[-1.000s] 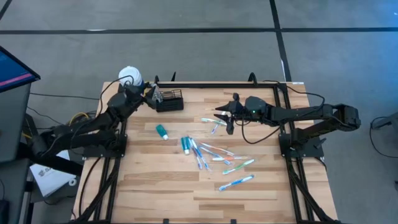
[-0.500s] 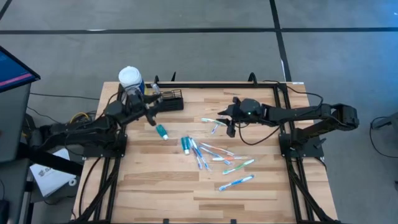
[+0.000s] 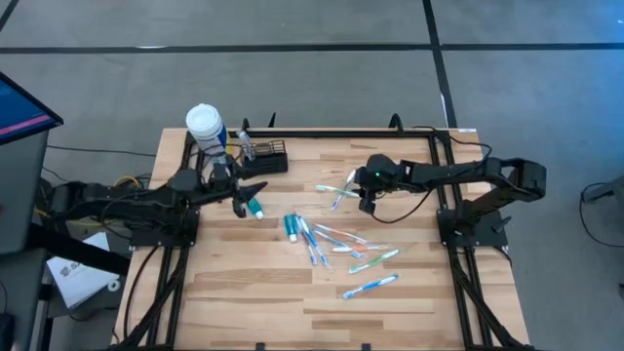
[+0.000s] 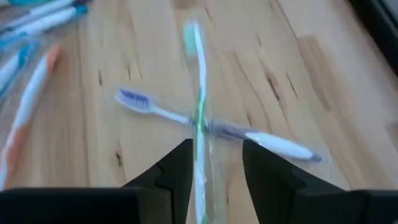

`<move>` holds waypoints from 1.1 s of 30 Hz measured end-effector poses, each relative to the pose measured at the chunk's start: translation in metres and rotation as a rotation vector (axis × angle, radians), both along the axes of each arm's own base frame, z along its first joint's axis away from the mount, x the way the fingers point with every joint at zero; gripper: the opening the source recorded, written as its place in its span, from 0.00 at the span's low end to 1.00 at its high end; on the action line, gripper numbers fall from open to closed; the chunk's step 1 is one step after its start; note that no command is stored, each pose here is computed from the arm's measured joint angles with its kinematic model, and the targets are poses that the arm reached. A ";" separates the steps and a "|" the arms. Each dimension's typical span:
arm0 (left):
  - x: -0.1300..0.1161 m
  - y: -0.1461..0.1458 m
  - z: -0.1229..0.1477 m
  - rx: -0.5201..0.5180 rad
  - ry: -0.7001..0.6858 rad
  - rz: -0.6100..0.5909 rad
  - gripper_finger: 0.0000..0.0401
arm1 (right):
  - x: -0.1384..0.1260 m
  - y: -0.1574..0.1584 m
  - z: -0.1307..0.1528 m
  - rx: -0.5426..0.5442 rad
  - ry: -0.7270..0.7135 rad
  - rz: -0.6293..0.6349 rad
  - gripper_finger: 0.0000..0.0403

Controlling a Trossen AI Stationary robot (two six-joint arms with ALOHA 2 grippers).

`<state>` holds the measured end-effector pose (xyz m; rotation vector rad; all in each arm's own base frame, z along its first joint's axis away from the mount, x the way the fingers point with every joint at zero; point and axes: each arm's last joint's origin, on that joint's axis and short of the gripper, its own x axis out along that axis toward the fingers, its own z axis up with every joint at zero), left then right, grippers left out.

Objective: Pick & Place toothbrushing station
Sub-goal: Put the top green toothbrush into the black wire organizer

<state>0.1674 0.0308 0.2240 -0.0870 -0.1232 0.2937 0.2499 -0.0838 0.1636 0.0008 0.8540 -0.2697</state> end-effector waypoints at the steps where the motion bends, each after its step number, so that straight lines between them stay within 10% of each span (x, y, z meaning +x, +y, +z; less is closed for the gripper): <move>1: 0.001 0.000 -0.002 -0.002 0.013 -0.001 0.46 | -0.001 -0.001 -0.001 0.004 0.015 -0.003 0.32; 33: 0.017 0.001 -0.014 -0.013 0.041 -0.002 0.46 | 0.000 -0.003 -0.042 0.039 0.227 0.041 0.42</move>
